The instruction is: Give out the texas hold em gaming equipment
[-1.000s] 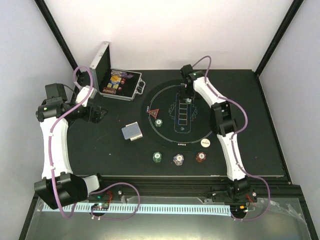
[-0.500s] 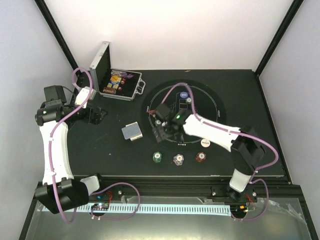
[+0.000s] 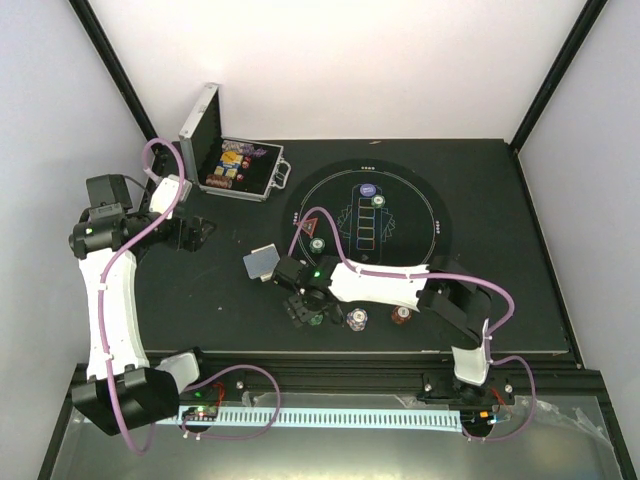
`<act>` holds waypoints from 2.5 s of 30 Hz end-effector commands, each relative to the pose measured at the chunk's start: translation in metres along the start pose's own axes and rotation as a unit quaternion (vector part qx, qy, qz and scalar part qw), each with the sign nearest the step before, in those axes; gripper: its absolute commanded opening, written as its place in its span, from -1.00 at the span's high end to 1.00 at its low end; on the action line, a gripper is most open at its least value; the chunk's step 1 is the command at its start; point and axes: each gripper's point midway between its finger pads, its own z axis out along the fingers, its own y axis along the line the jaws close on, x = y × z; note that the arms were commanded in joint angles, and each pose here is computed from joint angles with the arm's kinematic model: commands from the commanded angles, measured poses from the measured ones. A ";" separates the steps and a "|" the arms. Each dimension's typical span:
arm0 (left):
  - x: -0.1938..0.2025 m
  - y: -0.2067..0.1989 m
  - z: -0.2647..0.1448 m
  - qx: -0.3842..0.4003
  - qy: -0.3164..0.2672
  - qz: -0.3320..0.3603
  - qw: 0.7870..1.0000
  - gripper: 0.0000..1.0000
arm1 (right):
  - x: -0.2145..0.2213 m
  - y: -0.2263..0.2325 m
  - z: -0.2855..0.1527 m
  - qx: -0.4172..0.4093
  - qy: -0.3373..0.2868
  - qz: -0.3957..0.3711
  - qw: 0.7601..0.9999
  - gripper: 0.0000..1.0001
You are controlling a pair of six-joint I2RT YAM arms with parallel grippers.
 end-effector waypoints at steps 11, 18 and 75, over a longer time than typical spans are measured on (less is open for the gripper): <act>-0.010 -0.005 -0.008 0.002 -0.025 0.007 1.000 -0.98 | 0.001 -0.001 0.012 0.017 0.005 -0.001 1.000 -0.36; -0.012 -0.005 -0.009 0.001 -0.027 0.009 1.000 -0.98 | 0.006 -0.004 0.016 0.025 0.014 -0.007 1.000 -0.34; -0.023 -0.006 -0.021 -0.005 -0.035 0.025 0.999 -0.98 | 0.001 -0.222 -0.001 0.100 0.014 0.175 0.979 0.71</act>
